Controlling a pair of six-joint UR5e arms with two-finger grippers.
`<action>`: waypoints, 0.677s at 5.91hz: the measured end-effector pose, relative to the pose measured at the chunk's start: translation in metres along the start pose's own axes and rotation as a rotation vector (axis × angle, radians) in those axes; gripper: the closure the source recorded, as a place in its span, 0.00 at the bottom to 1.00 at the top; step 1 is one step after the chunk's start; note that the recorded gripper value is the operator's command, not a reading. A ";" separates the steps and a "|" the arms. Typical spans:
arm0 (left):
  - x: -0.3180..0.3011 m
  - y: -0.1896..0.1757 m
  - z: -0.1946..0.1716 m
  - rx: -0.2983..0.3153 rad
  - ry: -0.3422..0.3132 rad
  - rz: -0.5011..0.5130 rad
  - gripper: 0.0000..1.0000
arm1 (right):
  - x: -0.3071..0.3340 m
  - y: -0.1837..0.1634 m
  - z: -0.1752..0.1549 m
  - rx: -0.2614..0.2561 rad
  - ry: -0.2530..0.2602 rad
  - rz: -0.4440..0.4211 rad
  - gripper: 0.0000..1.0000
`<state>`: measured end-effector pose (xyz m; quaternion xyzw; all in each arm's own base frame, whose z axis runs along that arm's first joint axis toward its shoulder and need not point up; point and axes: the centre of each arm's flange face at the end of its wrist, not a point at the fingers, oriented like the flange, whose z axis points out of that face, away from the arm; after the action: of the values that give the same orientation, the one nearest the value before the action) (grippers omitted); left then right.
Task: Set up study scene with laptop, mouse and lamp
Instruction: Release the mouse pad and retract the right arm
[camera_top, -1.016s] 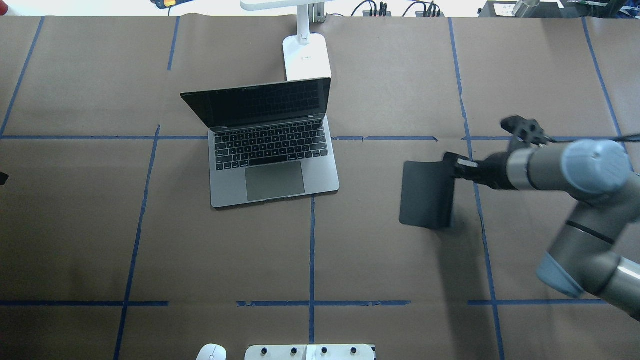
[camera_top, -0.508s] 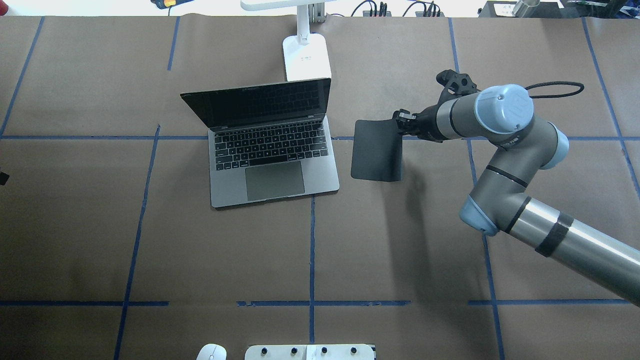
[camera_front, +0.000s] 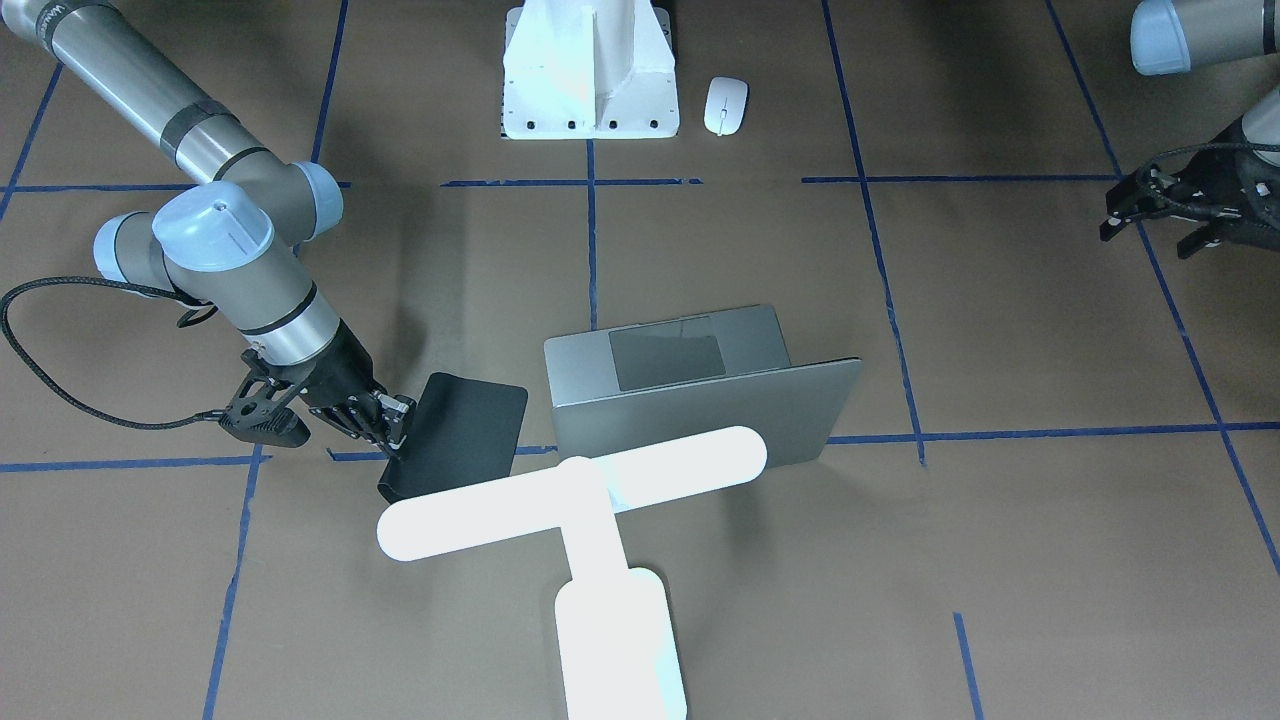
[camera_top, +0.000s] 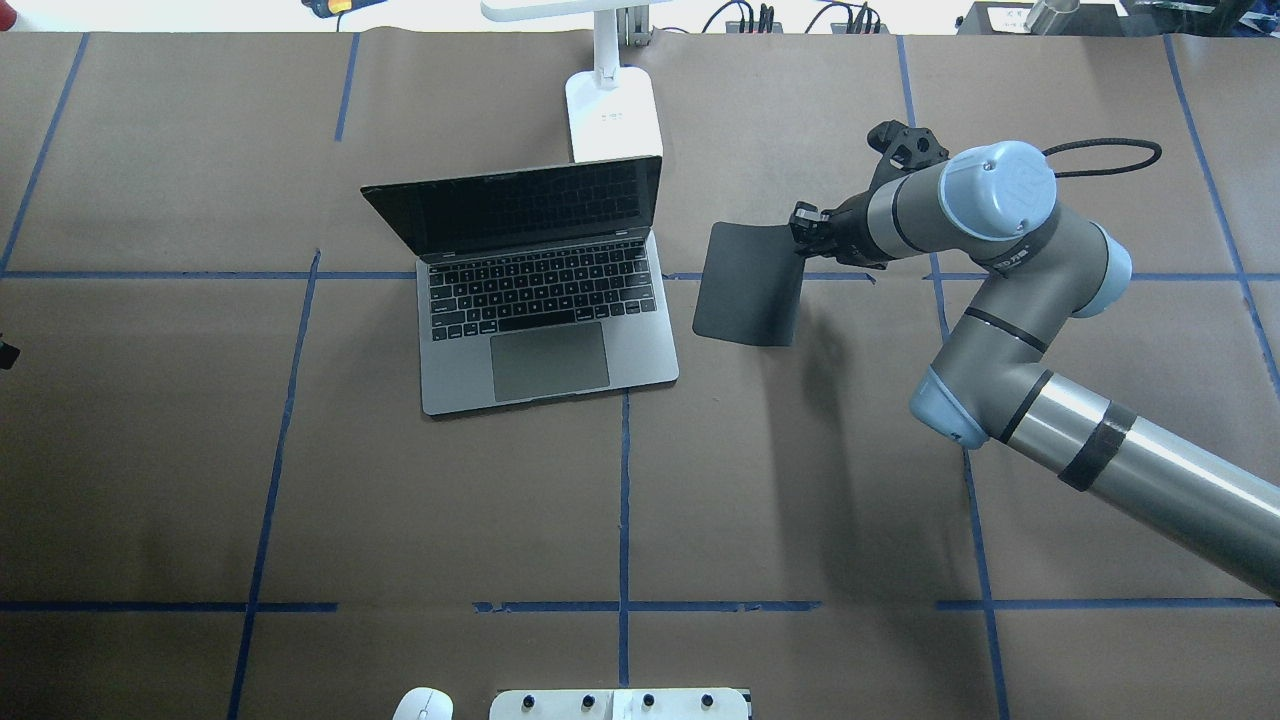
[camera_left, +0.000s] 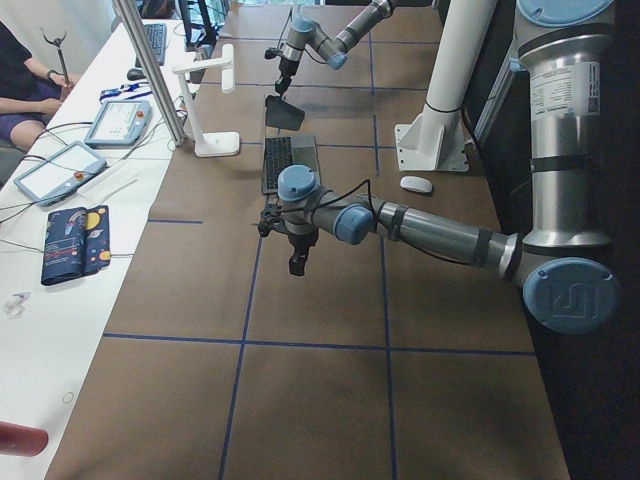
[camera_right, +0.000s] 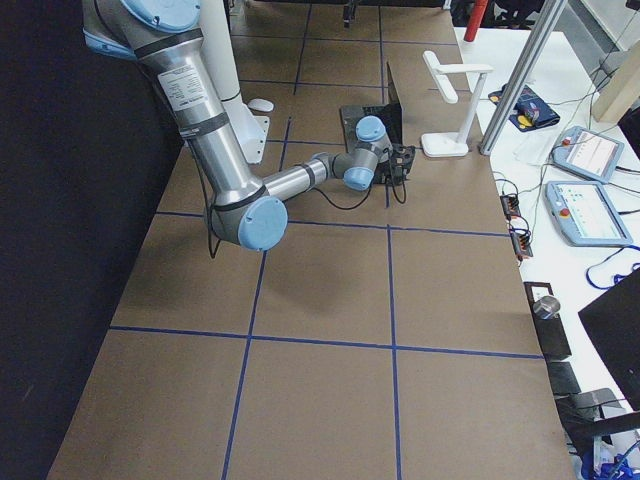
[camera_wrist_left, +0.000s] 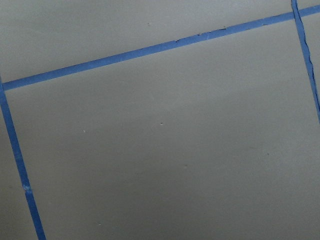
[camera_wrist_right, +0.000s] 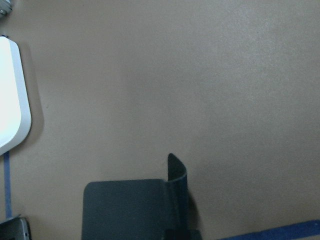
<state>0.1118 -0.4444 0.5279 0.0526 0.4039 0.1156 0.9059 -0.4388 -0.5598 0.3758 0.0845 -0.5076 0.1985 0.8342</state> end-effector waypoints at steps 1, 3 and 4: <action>0.004 -0.002 -0.003 0.007 0.000 0.003 0.00 | 0.003 -0.013 -0.011 -0.043 0.036 -0.042 0.00; 0.027 -0.004 -0.014 0.043 0.013 0.044 0.00 | 0.004 -0.040 -0.059 -0.130 0.155 -0.148 0.00; 0.056 -0.004 -0.016 0.048 0.034 0.035 0.00 | 0.011 -0.045 -0.095 -0.167 0.235 -0.243 0.00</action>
<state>0.1369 -0.4338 0.4765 0.0794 0.4208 0.1225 0.8953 -0.3383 -0.5656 0.3435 0.0517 -0.4076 0.0620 0.9096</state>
